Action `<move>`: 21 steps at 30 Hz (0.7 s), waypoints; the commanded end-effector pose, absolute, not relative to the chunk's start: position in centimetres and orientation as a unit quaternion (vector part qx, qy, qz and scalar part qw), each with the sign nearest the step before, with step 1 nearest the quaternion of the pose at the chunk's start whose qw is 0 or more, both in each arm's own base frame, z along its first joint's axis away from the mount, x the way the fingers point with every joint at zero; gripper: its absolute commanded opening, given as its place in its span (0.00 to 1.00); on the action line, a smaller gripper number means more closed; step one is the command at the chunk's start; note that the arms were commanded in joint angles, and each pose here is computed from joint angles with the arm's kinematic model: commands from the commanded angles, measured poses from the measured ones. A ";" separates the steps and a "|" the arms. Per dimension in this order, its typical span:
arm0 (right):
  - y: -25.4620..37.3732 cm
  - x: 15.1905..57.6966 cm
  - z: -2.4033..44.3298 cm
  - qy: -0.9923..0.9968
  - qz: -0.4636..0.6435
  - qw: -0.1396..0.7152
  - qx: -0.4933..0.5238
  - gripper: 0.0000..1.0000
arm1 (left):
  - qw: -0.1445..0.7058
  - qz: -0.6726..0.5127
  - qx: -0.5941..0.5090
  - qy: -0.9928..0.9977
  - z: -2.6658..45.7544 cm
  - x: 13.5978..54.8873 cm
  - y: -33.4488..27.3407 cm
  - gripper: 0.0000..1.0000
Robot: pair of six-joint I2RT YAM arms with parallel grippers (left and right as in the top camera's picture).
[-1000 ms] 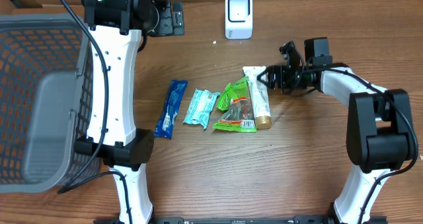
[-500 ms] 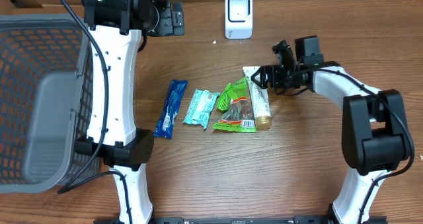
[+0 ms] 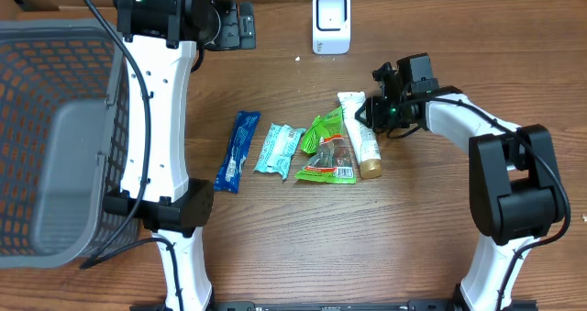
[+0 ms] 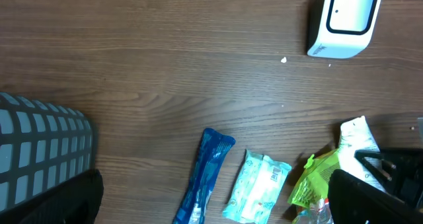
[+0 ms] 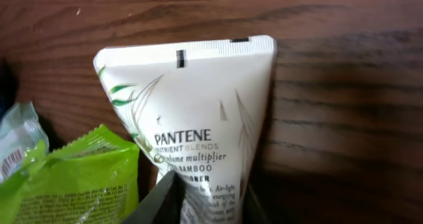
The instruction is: Scan the item barcode
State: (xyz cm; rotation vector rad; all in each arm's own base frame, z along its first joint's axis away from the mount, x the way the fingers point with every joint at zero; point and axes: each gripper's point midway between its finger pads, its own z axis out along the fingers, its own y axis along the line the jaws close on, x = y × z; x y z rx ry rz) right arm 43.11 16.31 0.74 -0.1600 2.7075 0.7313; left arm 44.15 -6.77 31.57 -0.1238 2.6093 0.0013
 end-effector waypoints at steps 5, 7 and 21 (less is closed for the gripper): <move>13.3 41.5 -2.5 0.968 0.214 0.100 0.083 0.11 | 0.267 0.007 -0.052 0.962 31.9 44.1 -6.1 1.00; 11.8 41.5 -2.3 0.964 0.212 0.080 0.139 0.11 | 0.267 0.007 -0.052 0.962 31.9 44.1 -6.1 1.00; 4.5 39.5 2.4 0.940 0.212 0.025 0.264 0.80 | 0.267 0.007 -0.052 0.962 31.9 44.1 -6.1 1.00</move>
